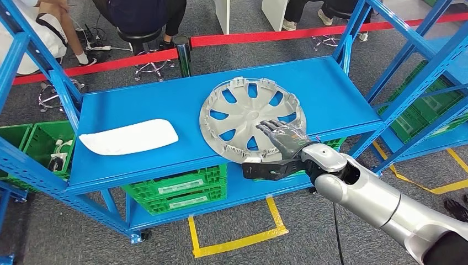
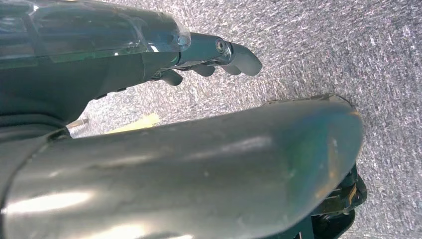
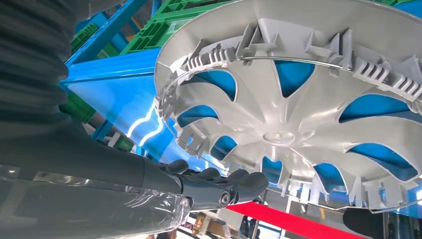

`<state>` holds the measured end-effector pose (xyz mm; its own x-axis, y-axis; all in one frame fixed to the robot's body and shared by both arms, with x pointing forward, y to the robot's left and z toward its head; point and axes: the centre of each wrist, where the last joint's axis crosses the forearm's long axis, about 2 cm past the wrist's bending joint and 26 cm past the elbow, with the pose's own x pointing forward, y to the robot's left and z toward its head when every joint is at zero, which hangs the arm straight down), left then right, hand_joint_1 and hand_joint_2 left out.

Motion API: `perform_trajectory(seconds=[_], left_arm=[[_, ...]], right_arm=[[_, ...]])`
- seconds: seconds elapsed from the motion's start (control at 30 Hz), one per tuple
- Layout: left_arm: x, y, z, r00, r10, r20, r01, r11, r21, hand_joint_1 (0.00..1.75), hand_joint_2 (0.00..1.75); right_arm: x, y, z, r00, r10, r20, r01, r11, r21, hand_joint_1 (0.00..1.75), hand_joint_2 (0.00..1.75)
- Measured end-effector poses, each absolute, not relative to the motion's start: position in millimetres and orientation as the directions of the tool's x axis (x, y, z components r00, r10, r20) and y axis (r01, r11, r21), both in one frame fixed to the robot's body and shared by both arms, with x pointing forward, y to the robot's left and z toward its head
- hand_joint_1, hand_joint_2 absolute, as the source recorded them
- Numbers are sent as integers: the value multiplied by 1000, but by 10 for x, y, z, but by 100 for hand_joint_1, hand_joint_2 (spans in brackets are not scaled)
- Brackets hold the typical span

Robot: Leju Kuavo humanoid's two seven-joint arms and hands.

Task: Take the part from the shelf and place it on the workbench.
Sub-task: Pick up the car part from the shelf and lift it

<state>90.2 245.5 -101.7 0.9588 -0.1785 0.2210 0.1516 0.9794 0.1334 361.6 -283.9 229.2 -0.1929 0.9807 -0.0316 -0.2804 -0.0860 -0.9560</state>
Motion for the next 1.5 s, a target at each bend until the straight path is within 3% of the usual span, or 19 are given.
perform_trajectory(seconds=[0.6,1.03,1.5], left_arm=[[902,2452,-1017,958,-181,223,154,979,131,0,0],[964,2372,-996,952,-212,219,191,975,110,0,0],[908,2370,-1008,956,-212,201,194,976,102,0,0]], right_arm=[[3619,-2841,2283,-213,977,-27,-285,-88,-954,0,175],[3722,-2591,2126,-333,932,-146,-286,-247,-926,0,175],[3809,-2535,1910,-326,929,-177,-340,-289,-895,0,175]])
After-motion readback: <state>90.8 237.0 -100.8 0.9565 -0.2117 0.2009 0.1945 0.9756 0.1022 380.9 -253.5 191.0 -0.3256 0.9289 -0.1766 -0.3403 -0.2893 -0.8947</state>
